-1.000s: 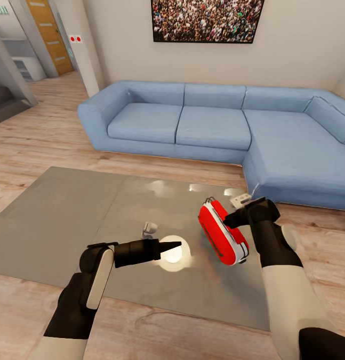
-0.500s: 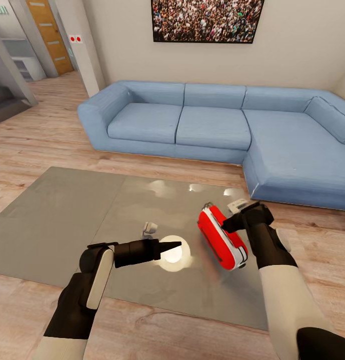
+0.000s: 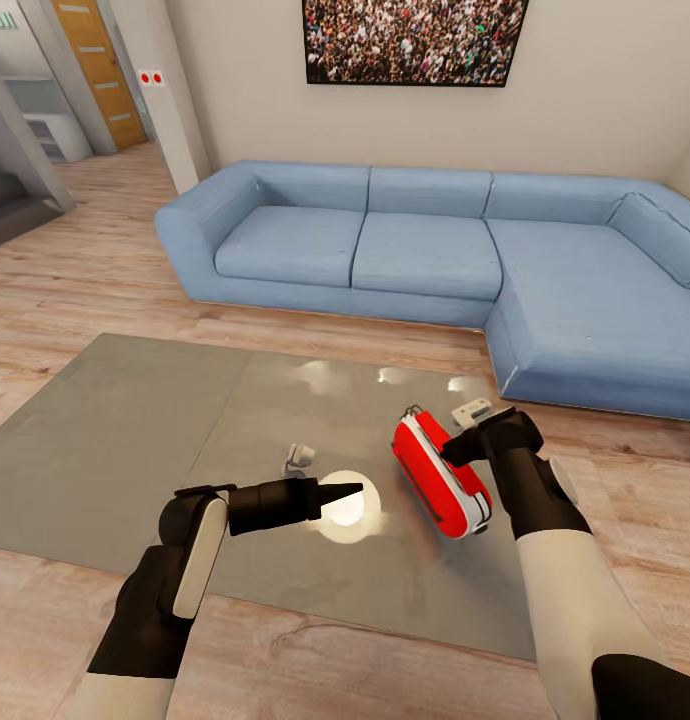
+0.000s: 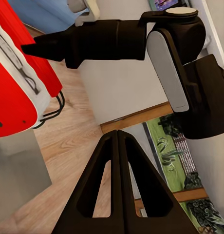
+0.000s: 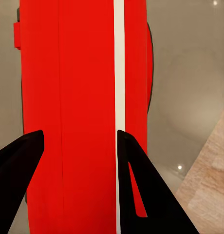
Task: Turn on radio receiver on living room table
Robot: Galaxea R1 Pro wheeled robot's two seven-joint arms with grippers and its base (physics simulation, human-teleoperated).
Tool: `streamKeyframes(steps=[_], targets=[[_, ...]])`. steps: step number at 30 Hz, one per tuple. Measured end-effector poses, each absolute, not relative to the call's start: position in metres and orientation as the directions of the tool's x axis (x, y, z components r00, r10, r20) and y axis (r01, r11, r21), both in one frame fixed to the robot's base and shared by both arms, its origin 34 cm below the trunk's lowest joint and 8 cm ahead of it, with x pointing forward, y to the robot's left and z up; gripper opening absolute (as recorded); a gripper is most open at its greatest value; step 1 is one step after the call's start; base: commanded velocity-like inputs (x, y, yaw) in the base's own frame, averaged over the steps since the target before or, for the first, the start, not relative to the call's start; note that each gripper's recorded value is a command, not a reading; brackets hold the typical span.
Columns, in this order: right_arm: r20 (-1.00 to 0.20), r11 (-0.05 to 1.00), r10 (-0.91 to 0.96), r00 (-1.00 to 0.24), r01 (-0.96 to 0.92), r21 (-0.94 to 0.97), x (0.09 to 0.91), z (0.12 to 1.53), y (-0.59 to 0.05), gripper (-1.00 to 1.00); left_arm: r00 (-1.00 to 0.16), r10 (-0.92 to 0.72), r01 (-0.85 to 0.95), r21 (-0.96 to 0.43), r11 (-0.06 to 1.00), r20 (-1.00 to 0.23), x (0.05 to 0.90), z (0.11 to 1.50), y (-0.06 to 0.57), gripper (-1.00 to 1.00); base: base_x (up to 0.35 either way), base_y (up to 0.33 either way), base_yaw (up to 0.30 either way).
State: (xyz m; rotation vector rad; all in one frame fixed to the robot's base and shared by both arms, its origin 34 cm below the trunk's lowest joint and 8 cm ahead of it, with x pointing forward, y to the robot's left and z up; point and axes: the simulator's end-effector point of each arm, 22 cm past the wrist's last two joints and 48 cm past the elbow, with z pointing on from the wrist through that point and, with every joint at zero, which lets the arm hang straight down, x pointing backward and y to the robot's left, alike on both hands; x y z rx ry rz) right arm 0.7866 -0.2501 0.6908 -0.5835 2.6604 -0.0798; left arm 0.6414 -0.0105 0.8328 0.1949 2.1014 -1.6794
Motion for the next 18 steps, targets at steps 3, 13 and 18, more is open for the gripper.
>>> streamKeyframes(steps=[3, 13, 18], targets=[[-0.384, 0.911, -0.411, -0.827, -0.388, -0.14, 0.7866, 0.6905, -0.2492, -1.0, -0.893, -0.161, 0.375, -0.892, 0.252, -0.421, 0.6414, 0.8328, -0.0105, -1.0, 0.0, 0.0, 0.0], [-0.376, 0.911, -0.411, -0.83, -0.386, -0.145, 0.7854, 0.6866, -0.2507, 1.0, -0.893, -0.161, 0.375, -0.892, 0.252, -0.421, 0.6413, 0.8328, -0.0105, -1.0, 0.0, 0.0, 0.0], [-0.375, 0.911, -0.412, -0.831, -0.385, -0.147, 0.7853, 0.6865, -0.2521, 1.0, -0.893, -0.161, 0.375, -0.892, 0.252, -0.421, 0.6413, 0.8328, -0.0105, -1.0, 0.0, 0.0, 0.0]])
